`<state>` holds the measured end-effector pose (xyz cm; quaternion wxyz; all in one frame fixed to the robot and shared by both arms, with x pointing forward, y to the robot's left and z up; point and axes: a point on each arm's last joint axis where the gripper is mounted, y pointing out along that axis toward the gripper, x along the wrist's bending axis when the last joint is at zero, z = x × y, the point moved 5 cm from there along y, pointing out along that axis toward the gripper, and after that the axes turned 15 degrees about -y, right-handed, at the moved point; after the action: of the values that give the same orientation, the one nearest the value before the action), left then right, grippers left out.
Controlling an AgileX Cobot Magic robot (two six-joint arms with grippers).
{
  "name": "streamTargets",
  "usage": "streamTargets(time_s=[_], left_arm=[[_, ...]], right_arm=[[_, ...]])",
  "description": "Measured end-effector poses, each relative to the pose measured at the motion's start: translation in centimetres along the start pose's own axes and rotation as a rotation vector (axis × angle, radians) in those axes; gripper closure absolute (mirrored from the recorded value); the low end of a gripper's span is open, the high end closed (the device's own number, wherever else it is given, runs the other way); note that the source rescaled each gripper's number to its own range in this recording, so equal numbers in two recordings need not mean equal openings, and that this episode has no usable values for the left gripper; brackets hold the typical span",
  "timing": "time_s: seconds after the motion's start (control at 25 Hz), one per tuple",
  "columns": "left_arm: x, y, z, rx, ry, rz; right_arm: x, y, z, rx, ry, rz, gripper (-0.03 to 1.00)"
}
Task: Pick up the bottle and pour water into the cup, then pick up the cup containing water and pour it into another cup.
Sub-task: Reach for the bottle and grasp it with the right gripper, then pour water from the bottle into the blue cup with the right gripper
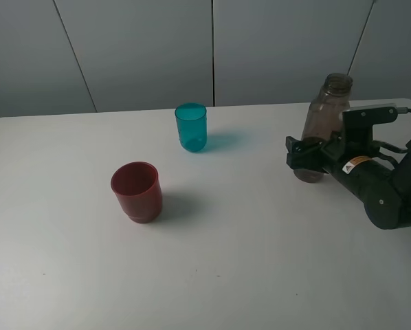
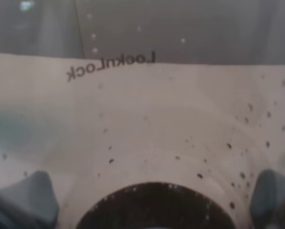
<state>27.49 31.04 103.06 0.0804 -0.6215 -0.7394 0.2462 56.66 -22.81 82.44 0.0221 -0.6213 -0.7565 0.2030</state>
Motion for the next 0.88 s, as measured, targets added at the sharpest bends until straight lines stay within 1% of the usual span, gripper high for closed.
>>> streamTargets(time_s=[0.04, 0.08, 0.12, 0.16, 0.2, 0.56, 0.68, 0.76, 0.88], left_arm=[[0.0, 0.0, 0.0, 0.0, 0.0, 0.0], [0.0, 0.0, 0.0, 0.0, 0.0, 0.0], [0.0, 0.0, 0.0, 0.0, 0.0, 0.0], [0.0, 0.0, 0.0, 0.0, 0.0, 0.0], [0.0, 0.0, 0.0, 0.0, 0.0, 0.0], [0.0, 0.0, 0.0, 0.0, 0.0, 0.0], [0.0, 0.0, 0.0, 0.0, 0.0, 0.0], [0.0, 0.0, 0.0, 0.0, 0.0, 0.0], [0.0, 0.0, 0.0, 0.0, 0.0, 0.0]], right_arm=[[0.0, 0.0, 0.0, 0.0, 0.0, 0.0, 0.28], [0.0, 0.0, 0.0, 0.001, 0.001, 0.002, 0.53], [0.0, 0.0, 0.0, 0.001, 0.001, 0.002, 0.86], [0.0, 0.0, 0.0, 0.001, -0.001, 0.002, 0.97], [0.0, 0.0, 0.0, 0.001, -0.001, 0.002, 0.95], [0.1, 0.0, 0.0, -0.001, -0.004, -0.005, 0.95], [0.0, -0.1, -0.5, 0.0, -0.003, -0.01, 0.95], [-0.1, -0.4, -2.0, -0.034, -0.005, -0.017, 0.95], [-0.6, -1.2, -5.1, -0.114, -0.004, -0.013, 0.95]])
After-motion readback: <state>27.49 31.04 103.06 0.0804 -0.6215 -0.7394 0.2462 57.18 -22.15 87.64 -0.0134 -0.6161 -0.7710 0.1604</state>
